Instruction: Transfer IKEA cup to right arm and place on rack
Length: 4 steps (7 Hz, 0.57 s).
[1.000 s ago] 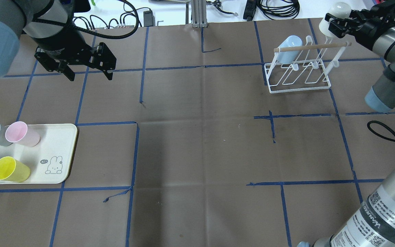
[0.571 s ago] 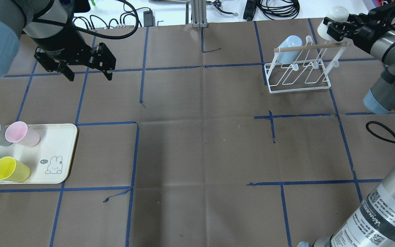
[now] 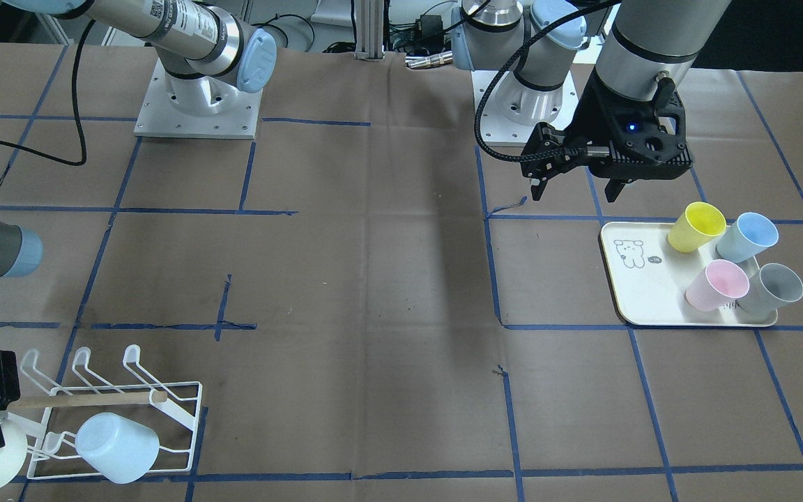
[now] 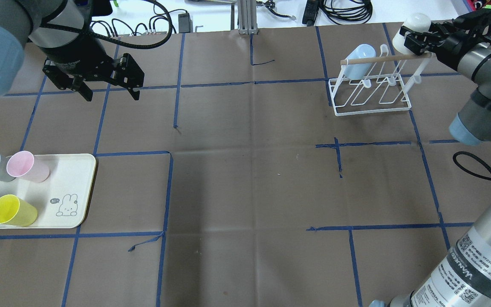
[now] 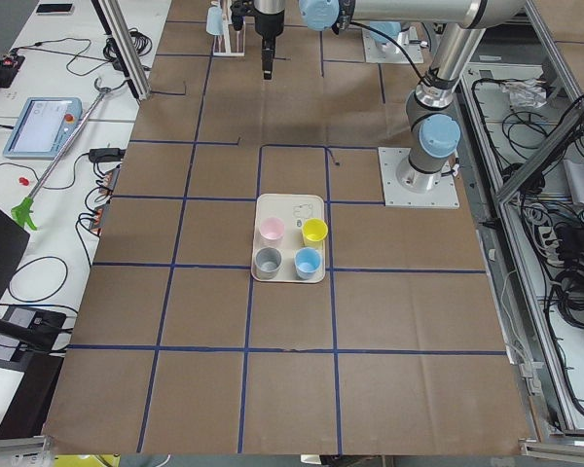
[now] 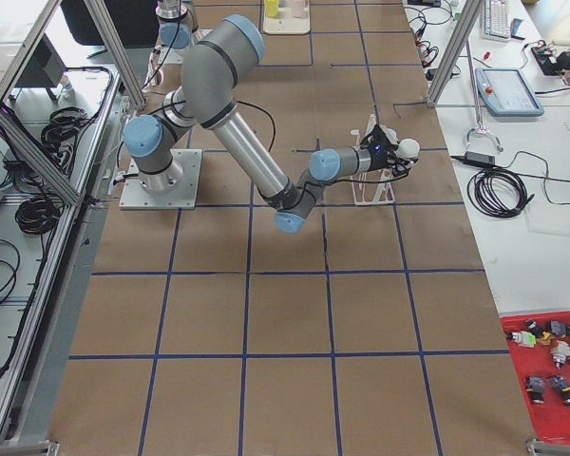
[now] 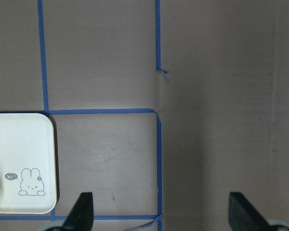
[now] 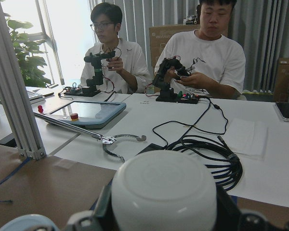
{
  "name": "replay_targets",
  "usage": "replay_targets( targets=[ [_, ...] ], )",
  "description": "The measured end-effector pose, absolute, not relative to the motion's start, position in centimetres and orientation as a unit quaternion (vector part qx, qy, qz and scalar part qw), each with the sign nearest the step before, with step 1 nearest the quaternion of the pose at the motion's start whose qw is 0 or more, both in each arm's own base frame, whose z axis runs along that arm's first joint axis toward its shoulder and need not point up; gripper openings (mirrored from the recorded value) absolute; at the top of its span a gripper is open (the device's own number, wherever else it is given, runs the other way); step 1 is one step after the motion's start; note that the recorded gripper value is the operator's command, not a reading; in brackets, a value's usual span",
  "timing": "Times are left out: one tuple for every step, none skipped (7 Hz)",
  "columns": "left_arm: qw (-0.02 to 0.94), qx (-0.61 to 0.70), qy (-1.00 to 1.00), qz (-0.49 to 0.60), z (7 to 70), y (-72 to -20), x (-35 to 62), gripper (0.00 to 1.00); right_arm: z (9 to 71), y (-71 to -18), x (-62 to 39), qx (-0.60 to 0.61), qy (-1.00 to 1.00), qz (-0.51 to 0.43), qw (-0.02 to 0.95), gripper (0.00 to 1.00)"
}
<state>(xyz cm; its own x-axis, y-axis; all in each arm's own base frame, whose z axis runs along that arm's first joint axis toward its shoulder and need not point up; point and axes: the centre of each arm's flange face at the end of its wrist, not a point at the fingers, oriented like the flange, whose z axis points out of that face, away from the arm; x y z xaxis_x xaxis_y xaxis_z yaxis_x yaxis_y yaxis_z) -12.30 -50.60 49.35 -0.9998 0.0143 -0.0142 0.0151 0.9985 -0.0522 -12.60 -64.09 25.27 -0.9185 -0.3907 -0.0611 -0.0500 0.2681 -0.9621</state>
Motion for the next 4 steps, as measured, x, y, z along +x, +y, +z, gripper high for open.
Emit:
replay_targets(
  targets=[
    [0.007,0.008,1.0,-0.026,49.36,-50.59,-12.33,1.0,25.26,-64.08,-12.6,-0.14,0.783,-0.588,0.145,0.99],
    [0.006,0.008,1.0,-0.026,49.36,-50.59,-12.36,1.0,25.27,-64.08,-12.6,-0.139,0.783,-0.588,0.146,1.0],
    [0.006,0.008,1.0,-0.027,49.36,-50.59,-12.37,1.0,25.27,-64.09,-12.63,-0.137,0.784,-0.588,0.145,1.0],
    [0.006,0.008,1.0,-0.026,49.36,-50.57,-12.38,1.0,25.27,-64.1,-12.66,-0.137,0.784,-0.588,0.144,1.0]
  ],
)
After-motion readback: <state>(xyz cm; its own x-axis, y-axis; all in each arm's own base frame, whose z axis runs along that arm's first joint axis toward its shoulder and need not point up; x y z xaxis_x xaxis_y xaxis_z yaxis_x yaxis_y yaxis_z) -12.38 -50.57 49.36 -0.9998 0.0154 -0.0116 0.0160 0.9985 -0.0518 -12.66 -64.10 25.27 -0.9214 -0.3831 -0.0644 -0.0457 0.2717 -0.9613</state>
